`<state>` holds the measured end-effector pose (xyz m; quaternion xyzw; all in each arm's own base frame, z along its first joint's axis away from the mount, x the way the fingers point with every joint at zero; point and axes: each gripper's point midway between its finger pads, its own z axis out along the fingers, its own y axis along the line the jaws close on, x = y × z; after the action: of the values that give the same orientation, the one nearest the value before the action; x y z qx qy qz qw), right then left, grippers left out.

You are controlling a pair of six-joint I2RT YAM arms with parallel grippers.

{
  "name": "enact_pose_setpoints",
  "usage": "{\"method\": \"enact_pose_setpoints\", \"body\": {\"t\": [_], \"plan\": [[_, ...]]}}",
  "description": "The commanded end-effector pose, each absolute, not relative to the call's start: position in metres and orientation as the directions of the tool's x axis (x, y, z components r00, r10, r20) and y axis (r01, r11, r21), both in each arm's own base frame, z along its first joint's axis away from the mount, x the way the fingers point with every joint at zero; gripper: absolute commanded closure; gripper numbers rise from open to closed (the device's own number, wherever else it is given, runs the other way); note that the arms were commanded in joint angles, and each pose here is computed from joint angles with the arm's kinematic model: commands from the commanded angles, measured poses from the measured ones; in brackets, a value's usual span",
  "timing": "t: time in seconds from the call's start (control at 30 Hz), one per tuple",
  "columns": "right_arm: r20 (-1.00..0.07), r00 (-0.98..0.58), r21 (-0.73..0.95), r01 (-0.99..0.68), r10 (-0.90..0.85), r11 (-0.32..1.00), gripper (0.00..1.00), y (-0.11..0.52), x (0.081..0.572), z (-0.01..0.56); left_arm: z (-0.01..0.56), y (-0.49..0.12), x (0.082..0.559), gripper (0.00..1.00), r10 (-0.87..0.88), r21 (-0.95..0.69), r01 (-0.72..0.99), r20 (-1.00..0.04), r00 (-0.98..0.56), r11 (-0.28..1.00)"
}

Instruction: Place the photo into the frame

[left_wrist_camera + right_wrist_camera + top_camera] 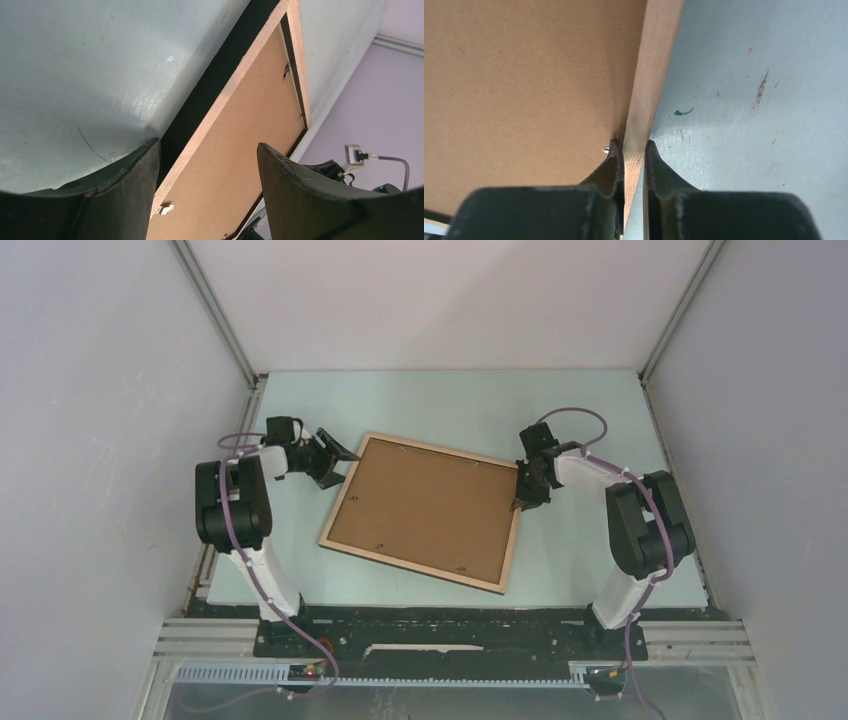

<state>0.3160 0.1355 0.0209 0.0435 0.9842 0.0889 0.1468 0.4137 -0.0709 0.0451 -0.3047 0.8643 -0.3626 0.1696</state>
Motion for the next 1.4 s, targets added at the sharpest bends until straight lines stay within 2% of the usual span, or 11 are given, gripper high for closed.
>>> {"method": "enact_pose_setpoints", "body": {"t": [0.0, 0.03, 0.23, 0.27, 0.37, 0.47, 0.57, 0.7, 1.03, 1.23, 1.37], "plan": [[-0.279, -0.947, 0.209, 0.102, 0.159, 0.973, 0.97, 0.147, 0.322, 0.017, 0.052, -0.077, 0.409, 0.28, -0.647, -0.751, -0.395, -0.055, -0.761, 0.529], [-0.274, -0.947, 0.224, 0.108, 0.169, 0.969, 1.00, 0.150, 0.323, 0.018, 0.053, -0.077, 0.409, 0.27, -0.647, -0.753, -0.393, -0.057, -0.760, 0.528], [-0.280, -0.937, 0.302, 0.118, 0.206, 0.946, 1.00, 0.161, 0.330, 0.027, 0.051, -0.077, 0.407, 0.27, -0.649, -0.752, -0.397, -0.052, -0.759, 0.526], [-0.285, -0.935, 0.317, 0.115, 0.210, 0.941, 0.94, 0.162, 0.332, 0.031, 0.050, -0.078, 0.407, 0.27, -0.651, -0.753, -0.401, -0.046, -0.758, 0.521], [-0.292, -0.932, 0.364, 0.101, 0.216, 0.926, 0.60, 0.160, 0.337, 0.042, 0.048, -0.079, 0.406, 0.27, -0.653, -0.759, -0.407, -0.031, -0.756, 0.507], [-0.305, -0.927, 0.382, 0.093, 0.220, 0.920, 0.45, 0.157, 0.338, 0.050, 0.051, -0.080, 0.407, 0.27, -0.653, -0.764, -0.397, -0.042, -0.757, 0.509], [-0.316, -0.923, 0.394, 0.082, 0.219, 0.915, 0.36, 0.159, 0.338, 0.053, 0.057, -0.079, 0.408, 0.26, -0.652, -0.769, -0.378, -0.065, -0.755, 0.515], [-0.301, -0.929, 0.419, 0.075, 0.217, 0.905, 0.33, 0.166, 0.343, 0.043, 0.060, -0.079, 0.404, 0.24, -0.663, -0.777, -0.371, -0.078, -0.745, 0.508], [-0.360, -0.910, 0.432, 0.036, 0.209, 0.901, 0.35, 0.180, 0.394, 0.035, 0.049, -0.104, 0.356, 0.20, -0.704, -0.825, -0.434, 0.063, -0.707, 0.362], [-0.417, -0.885, 0.413, 0.018, 0.207, 0.910, 0.34, 0.179, 0.445, 0.038, 0.048, -0.112, 0.311, 0.19, -0.697, -0.816, -0.408, 0.008, -0.717, 0.410], [-0.440, -0.876, 0.422, -0.006, 0.199, 0.906, 0.34, 0.180, 0.489, 0.052, 0.054, -0.128, 0.284, 0.18, -0.664, -0.825, -0.380, 0.008, -0.747, 0.418]]}}
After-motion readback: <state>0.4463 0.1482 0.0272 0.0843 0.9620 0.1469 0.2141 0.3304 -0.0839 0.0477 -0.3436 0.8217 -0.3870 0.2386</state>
